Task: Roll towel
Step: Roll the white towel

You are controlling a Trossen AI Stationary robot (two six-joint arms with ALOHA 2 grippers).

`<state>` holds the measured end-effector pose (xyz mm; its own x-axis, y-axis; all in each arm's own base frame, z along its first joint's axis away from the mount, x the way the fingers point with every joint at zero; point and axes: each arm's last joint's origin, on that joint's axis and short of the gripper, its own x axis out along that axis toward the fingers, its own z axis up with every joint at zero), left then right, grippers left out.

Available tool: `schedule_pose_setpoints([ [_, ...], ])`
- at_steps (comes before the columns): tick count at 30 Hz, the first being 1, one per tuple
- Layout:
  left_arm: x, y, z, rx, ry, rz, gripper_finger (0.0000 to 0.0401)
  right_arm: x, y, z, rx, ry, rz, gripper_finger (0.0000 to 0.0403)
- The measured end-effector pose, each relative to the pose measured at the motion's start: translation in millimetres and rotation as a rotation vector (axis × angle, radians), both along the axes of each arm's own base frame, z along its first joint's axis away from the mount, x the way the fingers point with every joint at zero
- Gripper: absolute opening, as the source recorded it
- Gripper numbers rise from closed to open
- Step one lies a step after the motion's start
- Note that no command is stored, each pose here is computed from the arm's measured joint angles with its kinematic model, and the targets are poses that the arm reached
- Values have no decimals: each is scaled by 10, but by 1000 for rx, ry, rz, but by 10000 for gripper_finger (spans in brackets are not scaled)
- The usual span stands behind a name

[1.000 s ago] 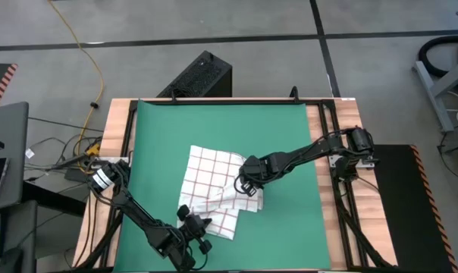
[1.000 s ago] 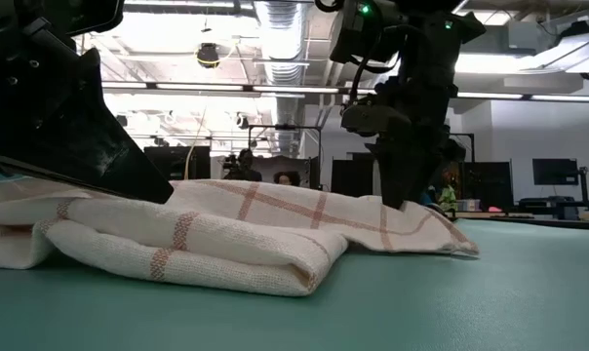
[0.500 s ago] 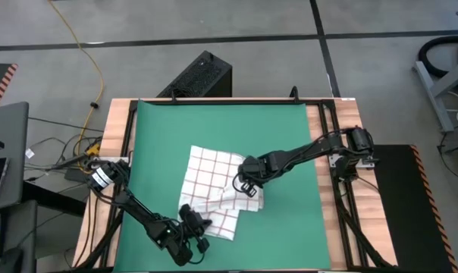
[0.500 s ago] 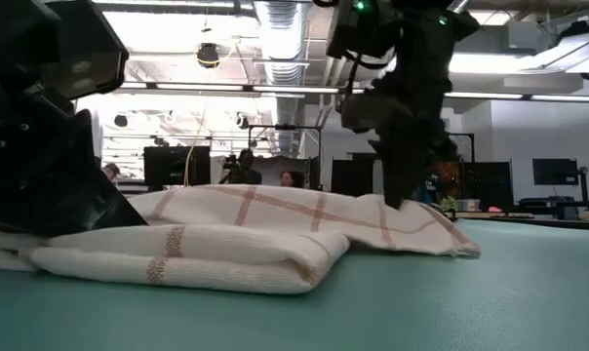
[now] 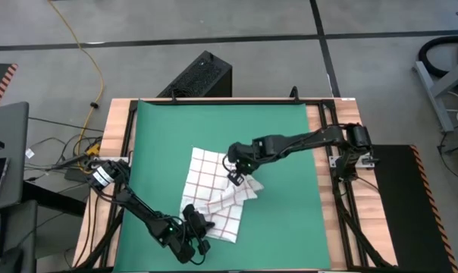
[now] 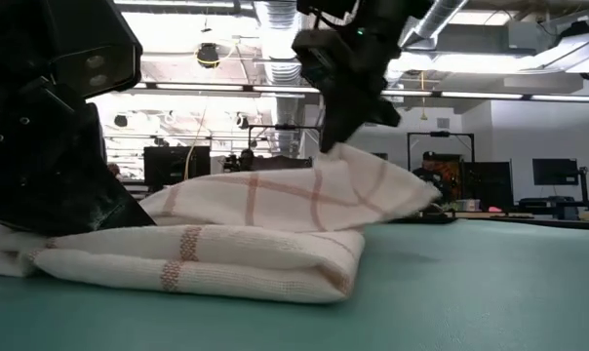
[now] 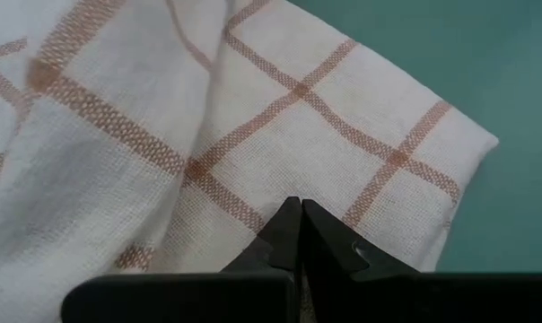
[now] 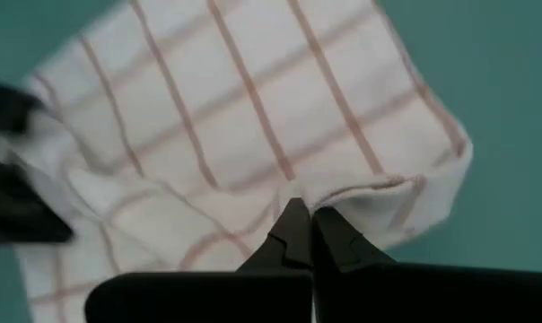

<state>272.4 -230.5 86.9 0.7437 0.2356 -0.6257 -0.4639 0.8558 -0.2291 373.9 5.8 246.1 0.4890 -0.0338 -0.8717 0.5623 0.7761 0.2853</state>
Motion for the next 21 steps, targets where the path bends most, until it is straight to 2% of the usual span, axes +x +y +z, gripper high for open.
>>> schedule_pose_setpoints([
  [11, -1, 0, -7, -8, 3, 4, 0, 169, -411, 176, 73, -223, -55, 3],
  [18, -2, 2, -10, -27, 0, 19, 0, 99, -606, 135, 70, -160, -108, 6],
  [21, -3, 2, -11, -36, -3, 28, 0, 78, -636, 120, 56, -136, -91, 7],
])
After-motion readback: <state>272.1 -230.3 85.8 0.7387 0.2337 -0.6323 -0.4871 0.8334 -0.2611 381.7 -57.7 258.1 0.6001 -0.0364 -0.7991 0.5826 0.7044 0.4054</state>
